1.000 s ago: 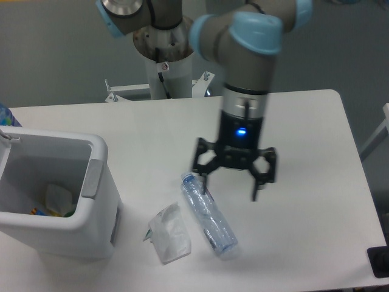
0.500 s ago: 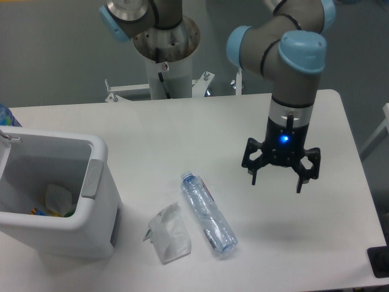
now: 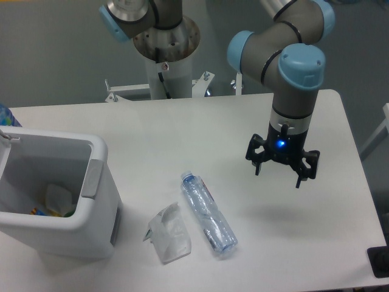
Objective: Open the trash can
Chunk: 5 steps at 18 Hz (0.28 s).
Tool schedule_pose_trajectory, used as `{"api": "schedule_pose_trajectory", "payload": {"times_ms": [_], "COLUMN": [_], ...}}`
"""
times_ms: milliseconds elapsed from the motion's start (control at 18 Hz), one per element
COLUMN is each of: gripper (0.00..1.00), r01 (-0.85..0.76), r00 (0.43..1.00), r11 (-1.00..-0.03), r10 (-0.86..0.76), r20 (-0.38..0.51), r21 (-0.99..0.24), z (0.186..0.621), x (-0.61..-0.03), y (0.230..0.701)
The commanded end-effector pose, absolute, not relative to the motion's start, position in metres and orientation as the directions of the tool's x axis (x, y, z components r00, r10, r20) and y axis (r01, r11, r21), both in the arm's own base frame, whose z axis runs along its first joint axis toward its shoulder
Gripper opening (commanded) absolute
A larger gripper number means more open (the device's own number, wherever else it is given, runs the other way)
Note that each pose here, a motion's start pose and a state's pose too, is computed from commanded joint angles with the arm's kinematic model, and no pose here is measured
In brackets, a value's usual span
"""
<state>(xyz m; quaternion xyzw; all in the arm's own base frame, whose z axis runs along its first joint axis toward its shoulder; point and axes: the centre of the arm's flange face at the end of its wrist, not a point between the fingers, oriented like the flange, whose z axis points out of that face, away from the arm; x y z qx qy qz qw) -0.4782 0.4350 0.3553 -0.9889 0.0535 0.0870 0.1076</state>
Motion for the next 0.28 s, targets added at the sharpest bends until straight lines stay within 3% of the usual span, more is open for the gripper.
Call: {"api": "schedule_pose_trajectory", "payload": {"times_ms": [278], "gripper": [1.0], "r01": [-0.163], "r00": [0.974], "r11": [-0.972], "r10": [-0.132], "r20": [-0.185], "r21": [-0.169], "z": [0.3456], "x": [-0.4726], "y": [0.4326]}}
